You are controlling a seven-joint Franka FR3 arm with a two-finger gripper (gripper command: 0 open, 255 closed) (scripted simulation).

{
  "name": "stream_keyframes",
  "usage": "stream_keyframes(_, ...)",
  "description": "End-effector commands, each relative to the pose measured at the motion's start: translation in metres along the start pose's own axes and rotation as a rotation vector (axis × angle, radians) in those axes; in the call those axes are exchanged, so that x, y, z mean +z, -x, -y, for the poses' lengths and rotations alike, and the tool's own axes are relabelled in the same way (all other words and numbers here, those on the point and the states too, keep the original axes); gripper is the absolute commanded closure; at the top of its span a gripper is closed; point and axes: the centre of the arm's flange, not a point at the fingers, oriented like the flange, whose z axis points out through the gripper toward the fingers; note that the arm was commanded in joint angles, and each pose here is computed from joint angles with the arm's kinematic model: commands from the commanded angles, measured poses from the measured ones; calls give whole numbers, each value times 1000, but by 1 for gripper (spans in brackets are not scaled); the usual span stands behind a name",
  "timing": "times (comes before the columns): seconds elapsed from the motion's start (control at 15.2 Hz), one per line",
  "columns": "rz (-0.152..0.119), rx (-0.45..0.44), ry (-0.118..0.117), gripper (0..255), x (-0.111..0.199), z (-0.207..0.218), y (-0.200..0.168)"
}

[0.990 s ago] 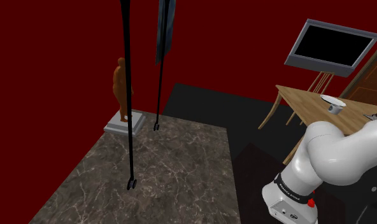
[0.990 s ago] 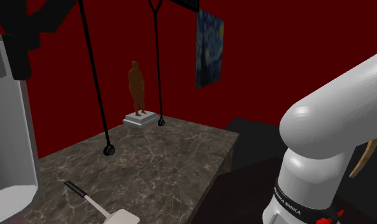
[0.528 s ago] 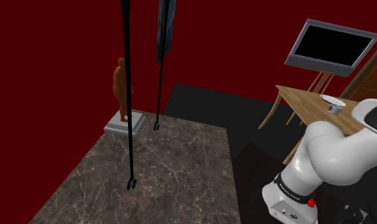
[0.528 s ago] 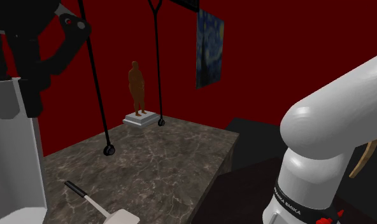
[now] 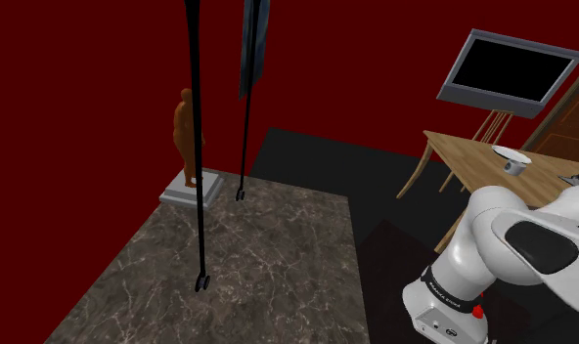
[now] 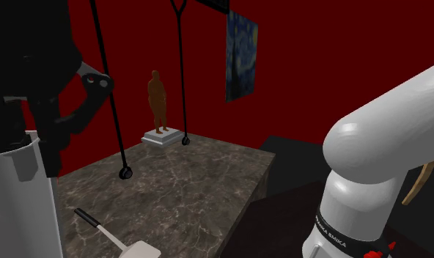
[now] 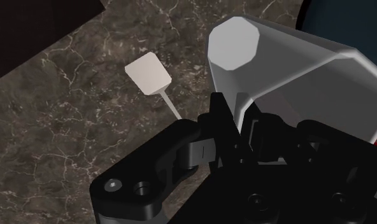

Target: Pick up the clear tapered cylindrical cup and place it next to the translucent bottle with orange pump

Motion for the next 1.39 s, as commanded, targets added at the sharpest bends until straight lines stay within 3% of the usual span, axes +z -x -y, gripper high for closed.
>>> stream_keyframes(0.0, -1, 0, -1, 255, 10, -2, 1)
stream_keyframes(1.32, -1, 0, -1, 255, 115, -13, 9)
